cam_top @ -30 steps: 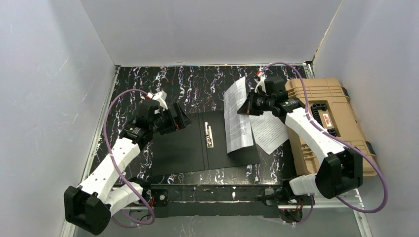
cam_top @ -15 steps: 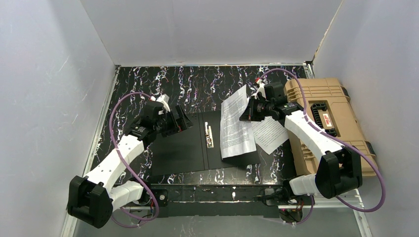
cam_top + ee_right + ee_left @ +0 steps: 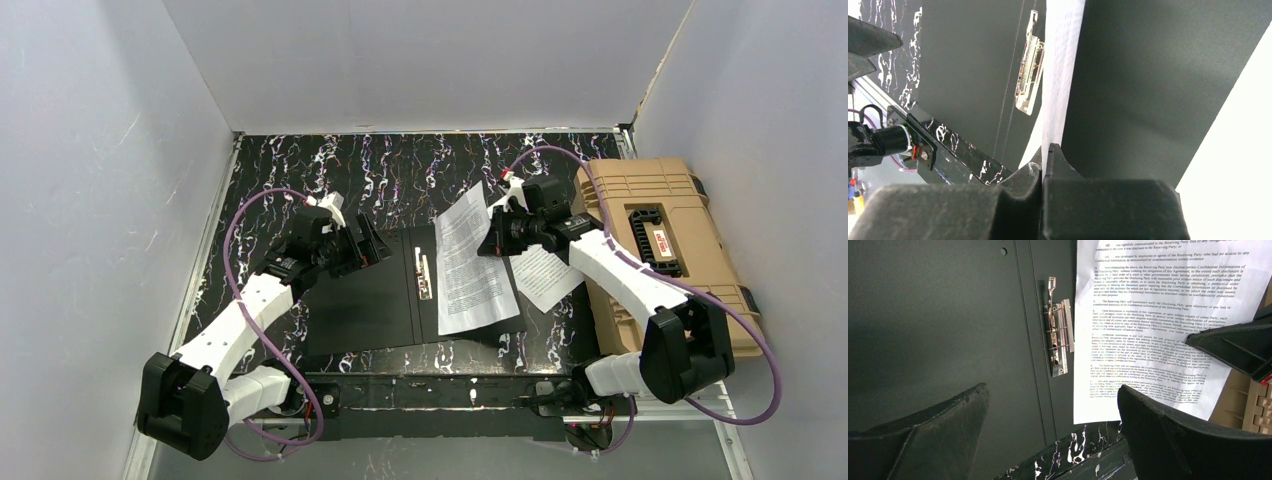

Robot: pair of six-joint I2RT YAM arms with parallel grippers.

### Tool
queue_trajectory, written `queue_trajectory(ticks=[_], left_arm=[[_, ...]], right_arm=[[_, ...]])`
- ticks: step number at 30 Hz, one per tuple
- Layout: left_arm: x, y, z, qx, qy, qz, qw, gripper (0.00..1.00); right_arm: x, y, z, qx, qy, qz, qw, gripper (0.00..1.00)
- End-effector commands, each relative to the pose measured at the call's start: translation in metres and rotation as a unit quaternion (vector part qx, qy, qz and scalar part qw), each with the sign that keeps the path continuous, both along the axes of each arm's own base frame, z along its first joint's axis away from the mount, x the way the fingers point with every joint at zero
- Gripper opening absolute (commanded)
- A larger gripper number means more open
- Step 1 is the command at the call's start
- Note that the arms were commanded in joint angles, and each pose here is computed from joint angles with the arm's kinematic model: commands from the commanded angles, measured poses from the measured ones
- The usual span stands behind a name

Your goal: Put the files into the folder

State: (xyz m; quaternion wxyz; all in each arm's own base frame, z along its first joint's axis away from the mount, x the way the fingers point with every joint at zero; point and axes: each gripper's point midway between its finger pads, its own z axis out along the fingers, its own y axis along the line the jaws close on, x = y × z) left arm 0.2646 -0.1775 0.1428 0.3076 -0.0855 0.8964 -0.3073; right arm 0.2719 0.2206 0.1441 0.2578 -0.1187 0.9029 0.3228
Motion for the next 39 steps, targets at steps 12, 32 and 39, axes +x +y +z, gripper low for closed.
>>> queue_trajectory(ticks=[12,32,39], left_arm=[[-0.003,0.000,-0.008,0.004,0.002,-0.007,1.000,0.98],[-0.003,-0.001,-0.007,0.001,-0.002,-0.008,1.000,0.98],[-0.003,0.000,-0.008,0.002,-0.002,-0.008,1.000,0.98]], right_arm=[[-0.005,0.023,0.029,0.037,-0.101,0.066,0.992,0.01],[-0.009,0.025,-0.001,0.046,-0.072,0.057,0.995,0.01],[-0.012,0.024,-0.010,0.046,-0.066,0.054,0.995,0.01]])
